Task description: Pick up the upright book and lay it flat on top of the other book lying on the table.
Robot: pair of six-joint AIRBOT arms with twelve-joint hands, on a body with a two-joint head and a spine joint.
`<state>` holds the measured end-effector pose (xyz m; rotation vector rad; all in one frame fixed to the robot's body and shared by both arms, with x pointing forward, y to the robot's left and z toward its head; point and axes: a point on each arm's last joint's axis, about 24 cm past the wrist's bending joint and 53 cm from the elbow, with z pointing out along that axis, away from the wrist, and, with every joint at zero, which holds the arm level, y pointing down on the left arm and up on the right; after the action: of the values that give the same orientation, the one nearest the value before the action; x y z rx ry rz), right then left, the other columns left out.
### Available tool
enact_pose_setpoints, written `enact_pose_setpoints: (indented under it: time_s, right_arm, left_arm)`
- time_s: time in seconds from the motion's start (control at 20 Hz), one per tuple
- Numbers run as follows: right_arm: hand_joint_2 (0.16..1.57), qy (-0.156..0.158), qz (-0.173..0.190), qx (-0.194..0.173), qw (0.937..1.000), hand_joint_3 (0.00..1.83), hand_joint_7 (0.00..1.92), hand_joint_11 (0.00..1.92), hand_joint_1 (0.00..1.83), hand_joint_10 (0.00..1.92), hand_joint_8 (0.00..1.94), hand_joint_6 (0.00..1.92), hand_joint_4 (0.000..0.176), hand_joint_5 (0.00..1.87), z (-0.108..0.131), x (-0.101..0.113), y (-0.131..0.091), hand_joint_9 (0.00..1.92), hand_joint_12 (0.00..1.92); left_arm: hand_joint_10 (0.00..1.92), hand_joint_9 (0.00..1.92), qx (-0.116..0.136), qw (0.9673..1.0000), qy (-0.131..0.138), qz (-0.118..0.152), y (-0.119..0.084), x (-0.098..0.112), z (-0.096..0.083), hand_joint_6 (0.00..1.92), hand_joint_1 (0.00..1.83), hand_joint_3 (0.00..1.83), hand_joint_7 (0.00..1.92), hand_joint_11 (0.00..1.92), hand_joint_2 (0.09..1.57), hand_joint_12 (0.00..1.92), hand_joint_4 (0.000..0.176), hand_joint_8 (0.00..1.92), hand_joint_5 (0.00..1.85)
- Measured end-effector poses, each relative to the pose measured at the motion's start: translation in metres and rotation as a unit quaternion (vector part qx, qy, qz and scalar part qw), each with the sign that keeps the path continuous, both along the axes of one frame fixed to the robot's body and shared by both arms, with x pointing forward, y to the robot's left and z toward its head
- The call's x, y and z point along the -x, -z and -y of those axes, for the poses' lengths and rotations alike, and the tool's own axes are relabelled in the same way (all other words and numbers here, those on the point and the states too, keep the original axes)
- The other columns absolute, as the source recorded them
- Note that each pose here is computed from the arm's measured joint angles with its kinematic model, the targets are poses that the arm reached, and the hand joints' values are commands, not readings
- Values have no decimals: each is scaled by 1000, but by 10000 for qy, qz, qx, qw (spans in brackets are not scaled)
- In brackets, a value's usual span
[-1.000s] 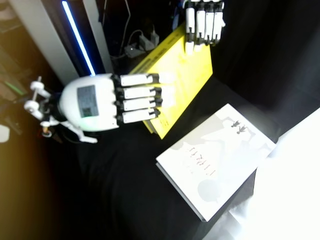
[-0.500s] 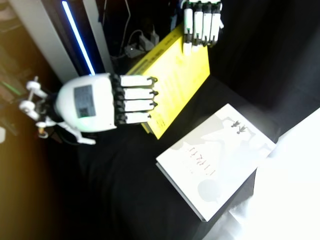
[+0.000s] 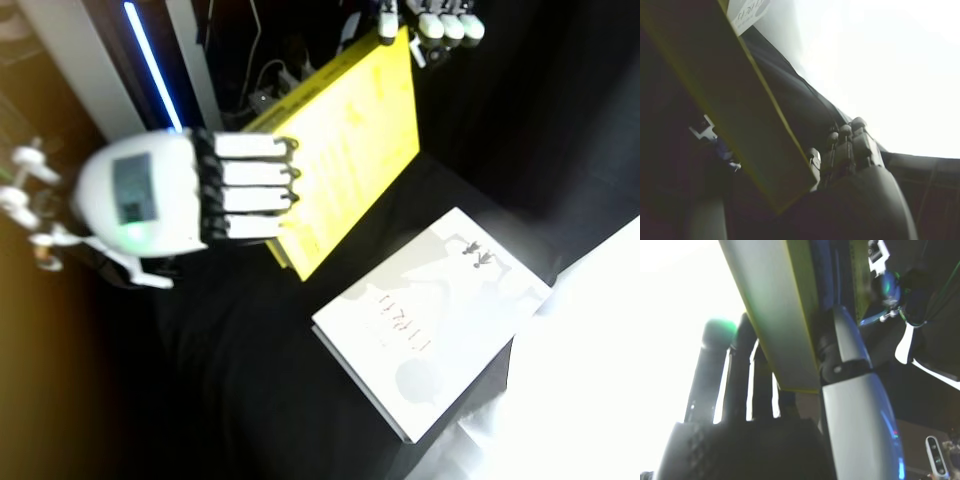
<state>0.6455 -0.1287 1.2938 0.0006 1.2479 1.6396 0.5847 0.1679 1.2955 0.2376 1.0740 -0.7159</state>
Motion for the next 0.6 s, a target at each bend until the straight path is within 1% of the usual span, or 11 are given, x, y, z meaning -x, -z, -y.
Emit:
enact_pose_setpoints:
  time_s: [0.05,0.1,0.15,0.2,0.25,0.35,0.4,0.45,0.5,0.55,0.6]
  right_arm:
    - [1270,41,27,-38,10000,0,709,976,1310,1660,1555,1246,0,621,5,0,-4,826,1896]
    - [1263,72,35,-101,9999,0,708,955,1333,1615,1525,1283,0,586,8,-1,-7,781,1823]
    - [1268,103,34,-165,9998,0,694,960,1335,1646,1542,1279,0,576,11,-2,-9,750,1827]
    - [1234,141,30,-200,9997,0,769,966,1352,1573,1449,1158,0,647,13,-4,-11,841,1797]
    - [1234,151,47,-191,9997,0,770,887,1348,1535,1411,1265,0,616,14,-4,-12,808,1758]
    - [1208,230,89,-219,9995,0,819,816,1355,1428,1274,1337,0,641,20,-8,-15,849,1684]
    - [1213,281,93,-251,9992,0,787,839,1353,1494,1370,1213,0,680,23,-11,-18,817,1744]
    - [1227,313,90,-262,9991,3,759,888,1349,1550,1417,1190,0,654,25,-12,-19,798,1773]
    - [1222,322,115,-279,9990,0,769,996,1354,1598,1443,1055,0,691,26,-12,-21,833,1841]
    - [1222,322,140,-276,9990,0,770,1028,1354,1605,1445,1045,0,687,27,-12,-22,845,1857]
    - [1244,337,146,-290,9989,3,823,1152,1241,1607,1523,1169,0,661,28,-12,-23,1076,1841]
  left_arm:
    - [0,0,27,9999,-84,-60,2,-1,-5,0,548,0,0,0,873,0,176,0,0]
    - [0,0,50,9998,-158,-121,4,-2,-9,0,599,0,0,0,888,0,176,0,0]
    - [0,0,24,9997,-185,-150,6,-3,-11,0,624,0,0,0,907,0,176,0,0]
    - [0,0,2,9996,-203,-185,9,-3,-12,0,636,0,0,0,903,0,176,0,0]
    - [0,0,-12,9996,-209,-195,10,-3,-13,0,640,0,0,0,887,0,176,0,0]
    - [0,0,1,9992,-260,-290,15,-3,-16,0,595,10,0,0,932,0,176,0,0]
    - [0,0,17,9990,-298,-334,16,-4,-17,0,595,8,0,0,931,0,176,0,0]
    - [0,0,-6,9989,-318,-343,17,-4,-19,0,578,5,0,0,928,0,176,0,0]
    - [0,0,-27,9988,-341,-348,17,-3,-21,0,592,3,0,0,925,0,176,0,0]
    - [0,0,-45,9988,-347,-351,18,-3,-22,0,571,4,0,0,926,0,176,0,0]
    - [0,0,-44,9987,-361,-364,19,-3,-23,0,536,0,0,0,914,0,176,0,0]
